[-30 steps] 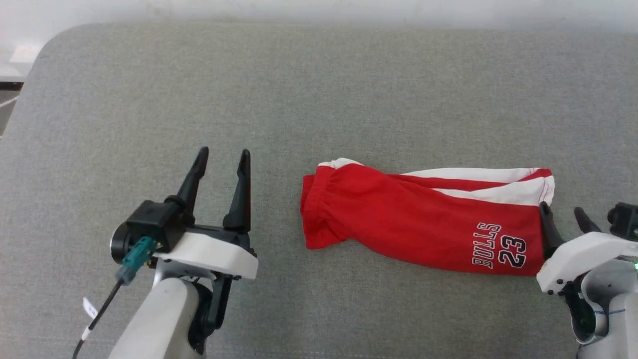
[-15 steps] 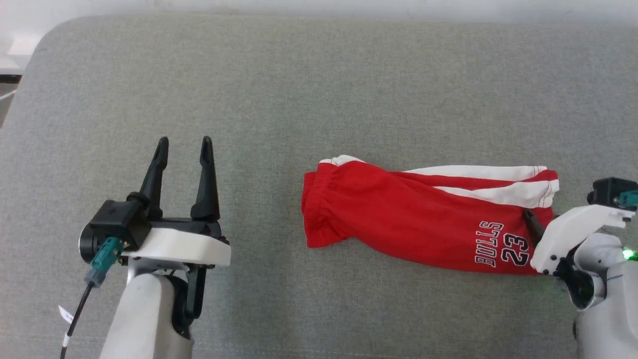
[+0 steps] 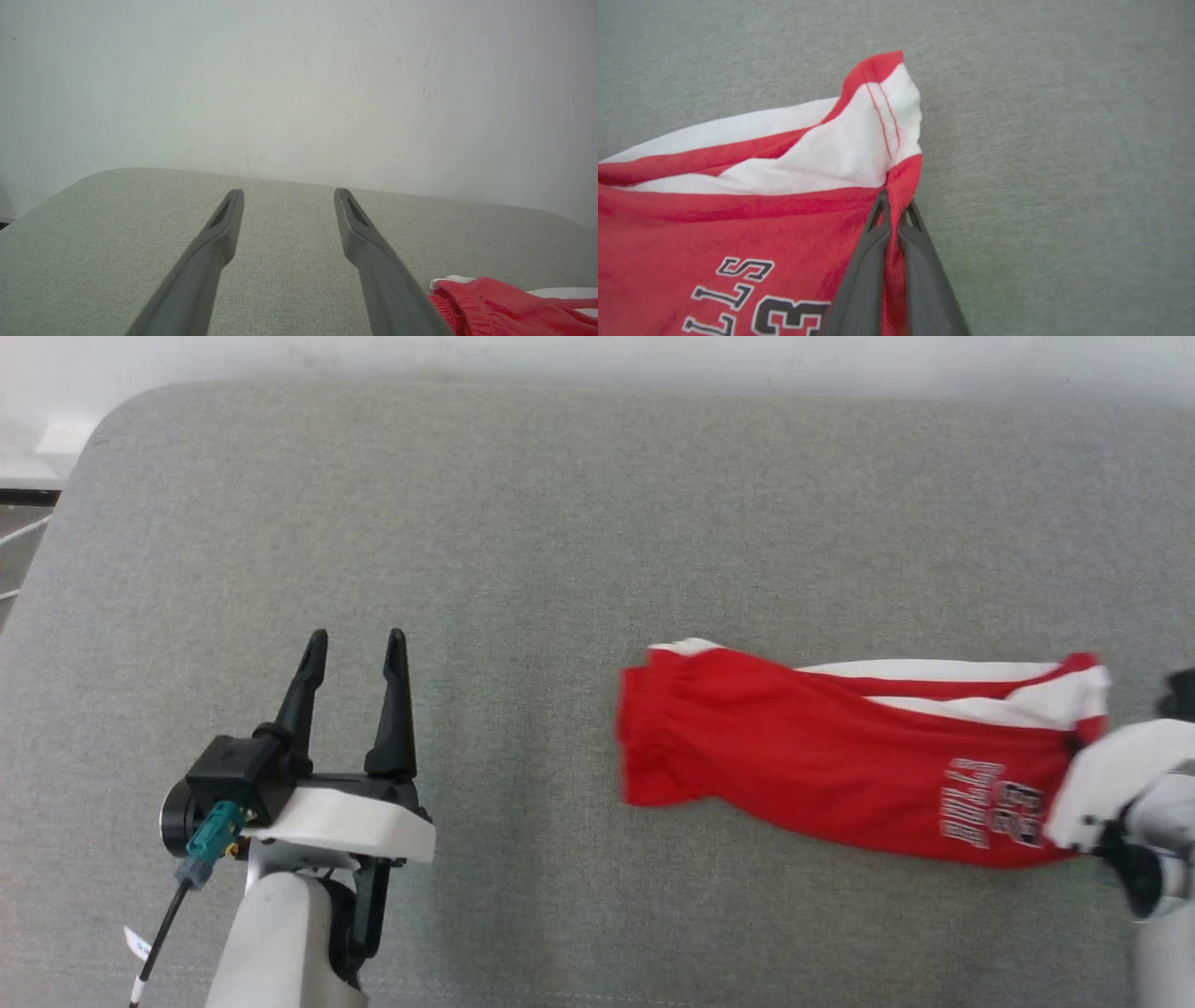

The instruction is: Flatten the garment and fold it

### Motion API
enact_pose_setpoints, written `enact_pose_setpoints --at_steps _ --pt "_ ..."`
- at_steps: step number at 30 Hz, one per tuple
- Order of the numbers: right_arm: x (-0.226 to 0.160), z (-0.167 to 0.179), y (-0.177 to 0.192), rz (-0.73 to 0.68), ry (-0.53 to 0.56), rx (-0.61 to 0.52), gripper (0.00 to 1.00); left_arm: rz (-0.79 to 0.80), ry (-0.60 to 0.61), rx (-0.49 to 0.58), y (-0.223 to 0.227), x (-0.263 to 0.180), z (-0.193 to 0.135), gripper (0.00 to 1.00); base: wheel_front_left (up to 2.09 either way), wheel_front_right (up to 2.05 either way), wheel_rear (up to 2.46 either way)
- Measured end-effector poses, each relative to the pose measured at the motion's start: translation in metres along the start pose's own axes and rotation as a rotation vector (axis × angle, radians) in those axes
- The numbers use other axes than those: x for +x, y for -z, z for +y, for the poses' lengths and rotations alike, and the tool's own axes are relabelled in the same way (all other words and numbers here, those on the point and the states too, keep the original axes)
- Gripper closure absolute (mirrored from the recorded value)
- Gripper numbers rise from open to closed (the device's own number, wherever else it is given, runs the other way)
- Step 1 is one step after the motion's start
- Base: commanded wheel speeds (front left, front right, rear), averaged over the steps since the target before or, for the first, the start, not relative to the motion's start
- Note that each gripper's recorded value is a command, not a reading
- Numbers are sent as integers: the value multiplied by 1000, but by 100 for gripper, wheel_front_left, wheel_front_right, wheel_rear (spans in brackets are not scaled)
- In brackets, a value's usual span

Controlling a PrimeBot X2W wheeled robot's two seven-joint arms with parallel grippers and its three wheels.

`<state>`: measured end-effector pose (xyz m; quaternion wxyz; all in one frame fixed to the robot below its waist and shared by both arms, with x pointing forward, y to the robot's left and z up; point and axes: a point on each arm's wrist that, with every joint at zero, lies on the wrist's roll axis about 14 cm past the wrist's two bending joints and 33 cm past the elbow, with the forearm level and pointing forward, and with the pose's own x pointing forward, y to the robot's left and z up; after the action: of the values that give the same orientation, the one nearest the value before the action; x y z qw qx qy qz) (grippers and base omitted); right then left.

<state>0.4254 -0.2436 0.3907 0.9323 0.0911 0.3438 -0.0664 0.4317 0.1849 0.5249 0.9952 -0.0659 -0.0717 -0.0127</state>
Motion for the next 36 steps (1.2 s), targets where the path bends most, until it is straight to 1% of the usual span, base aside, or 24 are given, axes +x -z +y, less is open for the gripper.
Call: enact_pose_setpoints --at_steps 4,6,9,12,16,19,27,31,36 --pt "-9 -44 -17 -60 129 -49 100 5 3 0 1 -1 0 0 0 0 0" --pt "-13 -56 -19 -68 168 -63 100 6 1 0 1 -2 0 0 0 0 0" --pt "-17 -55 -20 -75 176 -83 100 8 -2 1 1 -4 1 0 0 0 0" --pt "-22 -45 -25 -90 155 -109 100 13 -5 1 2 -5 2 0 0 0 0" --pt "-35 -12 -32 -107 73 -146 100 13 -3 -3 2 -8 2 0 0 0 0" --pt "-51 23 -40 -125 -22 -182 100 15 -4 -10 2 -9 2 0 0 0 0" --pt "-91 141 -38 -137 -336 -361 100 17 -7 -18 2 -13 2 0 0 0 0" --pt "-89 180 -27 -105 -429 -441 100 27 -12 -28 5 -14 4 0 0 0 0" --pt "-68 206 -3 -10 -485 -515 100 41 -25 -37 10 -17 8 0 0 0 0"
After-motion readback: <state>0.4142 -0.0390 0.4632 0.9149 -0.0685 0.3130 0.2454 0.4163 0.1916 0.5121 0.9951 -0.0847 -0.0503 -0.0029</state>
